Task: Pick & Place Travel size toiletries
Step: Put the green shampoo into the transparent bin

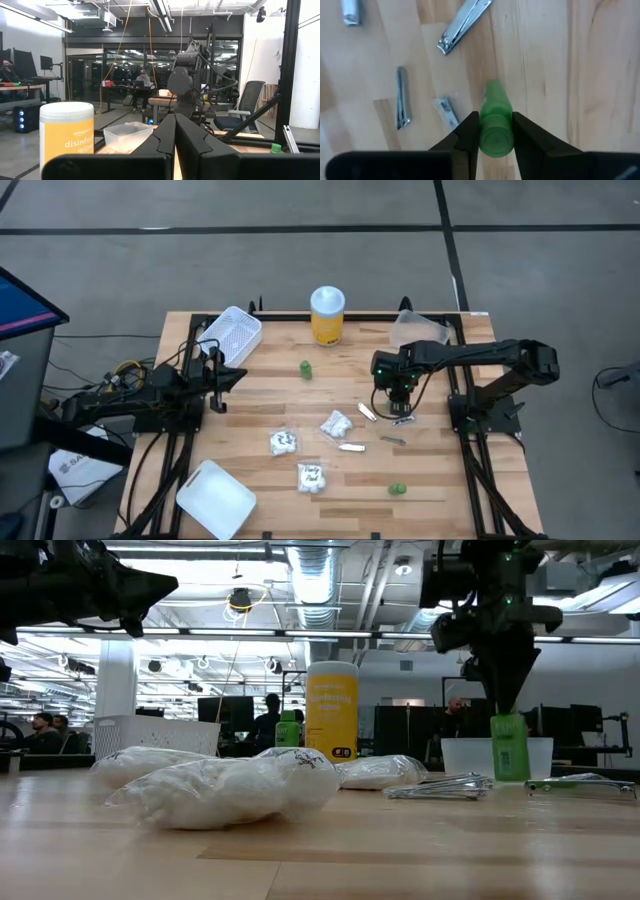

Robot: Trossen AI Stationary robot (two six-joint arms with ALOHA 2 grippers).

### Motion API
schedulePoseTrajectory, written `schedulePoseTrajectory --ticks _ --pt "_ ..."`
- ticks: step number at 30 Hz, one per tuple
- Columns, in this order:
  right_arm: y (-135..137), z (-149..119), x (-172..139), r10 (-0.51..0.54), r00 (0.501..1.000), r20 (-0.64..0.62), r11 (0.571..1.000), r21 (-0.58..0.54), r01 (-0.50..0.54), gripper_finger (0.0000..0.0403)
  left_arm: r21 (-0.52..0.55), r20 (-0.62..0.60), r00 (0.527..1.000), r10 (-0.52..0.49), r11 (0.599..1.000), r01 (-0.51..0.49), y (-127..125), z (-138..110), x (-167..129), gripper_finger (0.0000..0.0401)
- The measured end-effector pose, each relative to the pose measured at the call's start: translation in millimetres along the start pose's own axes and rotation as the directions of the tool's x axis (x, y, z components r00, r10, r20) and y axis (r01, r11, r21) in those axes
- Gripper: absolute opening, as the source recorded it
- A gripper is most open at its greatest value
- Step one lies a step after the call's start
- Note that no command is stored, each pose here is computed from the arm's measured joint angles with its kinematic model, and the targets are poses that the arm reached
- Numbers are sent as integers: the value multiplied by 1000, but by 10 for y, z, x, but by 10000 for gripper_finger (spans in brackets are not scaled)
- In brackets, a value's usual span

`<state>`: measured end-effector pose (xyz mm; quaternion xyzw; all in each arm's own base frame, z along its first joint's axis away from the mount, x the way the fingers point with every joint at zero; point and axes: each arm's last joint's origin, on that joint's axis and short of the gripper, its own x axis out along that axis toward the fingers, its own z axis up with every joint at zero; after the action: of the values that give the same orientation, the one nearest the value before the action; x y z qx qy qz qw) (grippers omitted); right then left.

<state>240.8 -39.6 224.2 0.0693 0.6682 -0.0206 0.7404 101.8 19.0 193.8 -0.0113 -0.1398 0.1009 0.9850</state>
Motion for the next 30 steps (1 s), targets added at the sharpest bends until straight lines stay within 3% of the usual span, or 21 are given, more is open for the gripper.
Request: schedulePoseTrajectory --ticks 6,10,19,24,30 --pt "-220 67 -374 -20 1000 21 999 32 20 88 0 0 1000 0 1000 0 0 -1 0 1" --pt "-497 89 -653 -128 990 63 988 92 122 85 0 0 1000 0 1000 0 0 0 0 1" --pt "-1274 -125 -1200 -318 938 138 904 342 256 88 0 0 1000 -1 1000 1 0 1 0 1" --pt "-1601 -339 -1263 -357 927 112 844 464 269 88 0 0 1000 -2 1000 2 -1 1 0 1" --pt "-1902 -381 -1084 -320 947 41 844 466 265 88 0 0 1000 -1 1000 1 0 0 0 1"
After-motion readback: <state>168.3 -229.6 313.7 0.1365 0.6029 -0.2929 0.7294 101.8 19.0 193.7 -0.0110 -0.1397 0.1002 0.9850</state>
